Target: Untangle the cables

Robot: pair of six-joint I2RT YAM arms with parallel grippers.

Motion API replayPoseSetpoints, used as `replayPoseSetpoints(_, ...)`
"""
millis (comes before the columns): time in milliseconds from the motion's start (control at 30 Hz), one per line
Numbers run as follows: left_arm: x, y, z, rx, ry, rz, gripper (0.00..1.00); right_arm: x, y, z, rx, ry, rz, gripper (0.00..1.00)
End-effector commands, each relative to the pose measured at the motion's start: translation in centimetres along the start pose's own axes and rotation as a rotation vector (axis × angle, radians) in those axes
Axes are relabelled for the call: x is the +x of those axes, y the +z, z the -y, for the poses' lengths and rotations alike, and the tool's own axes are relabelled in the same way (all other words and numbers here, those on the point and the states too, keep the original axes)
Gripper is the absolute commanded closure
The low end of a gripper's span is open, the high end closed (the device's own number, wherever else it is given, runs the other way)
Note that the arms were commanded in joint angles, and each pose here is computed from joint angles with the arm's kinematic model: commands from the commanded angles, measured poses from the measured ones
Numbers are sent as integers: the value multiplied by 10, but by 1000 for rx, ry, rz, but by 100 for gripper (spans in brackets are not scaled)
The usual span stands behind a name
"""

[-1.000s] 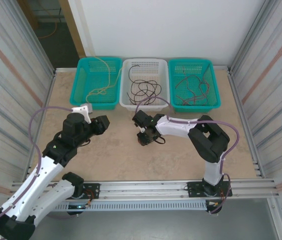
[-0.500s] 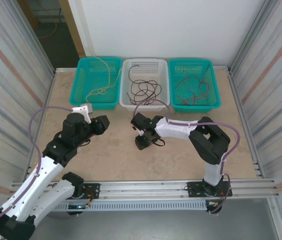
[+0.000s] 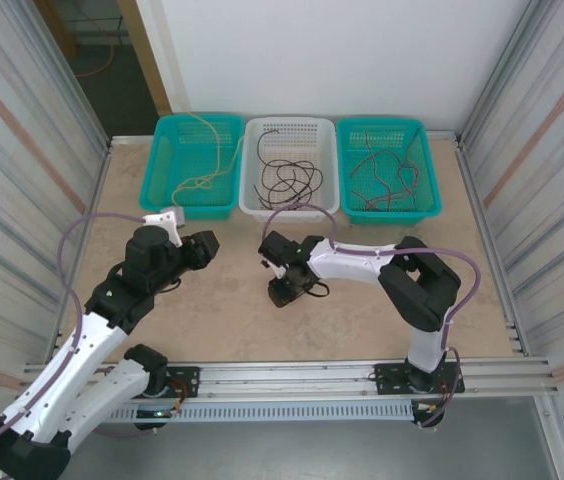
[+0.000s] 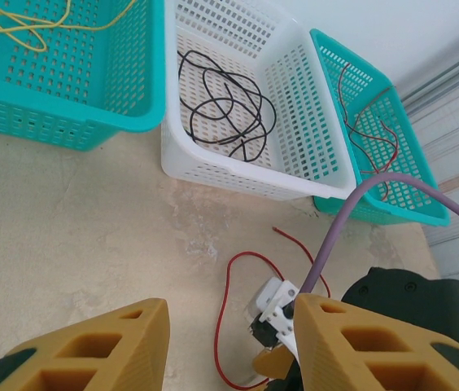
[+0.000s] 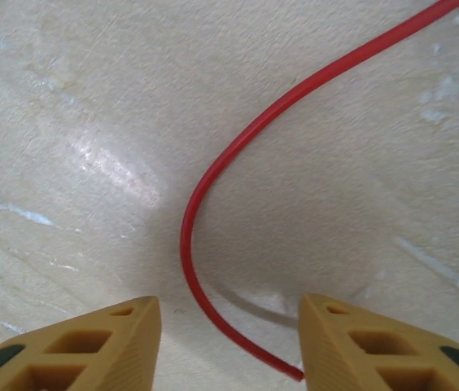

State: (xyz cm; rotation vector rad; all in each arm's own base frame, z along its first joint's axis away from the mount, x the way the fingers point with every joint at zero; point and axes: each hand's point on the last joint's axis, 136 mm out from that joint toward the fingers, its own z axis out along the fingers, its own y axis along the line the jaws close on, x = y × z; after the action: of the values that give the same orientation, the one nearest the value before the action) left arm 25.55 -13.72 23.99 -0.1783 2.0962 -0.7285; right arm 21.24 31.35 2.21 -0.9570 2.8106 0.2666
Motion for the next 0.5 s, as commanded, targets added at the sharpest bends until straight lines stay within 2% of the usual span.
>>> replayPoseSetpoints(0, -4, 1, -1, 6, -17, 27, 55, 6, -5, -1, 11, -22, -20, 57)
replayPoseSetpoints(133, -5, -1, -1, 8, -19, 31, 55, 8, 1, 6, 64, -25, -42, 62)
replayPoseSetpoints(233, -5, -2, -1, 7, -20, 34, 56, 8, 5, 9, 108, -39, -46, 70)
replayPoseSetpoints(467, -5, -1, 2, 24, -31, 31, 55, -3, -10, 5, 108, -36, 26, 95)
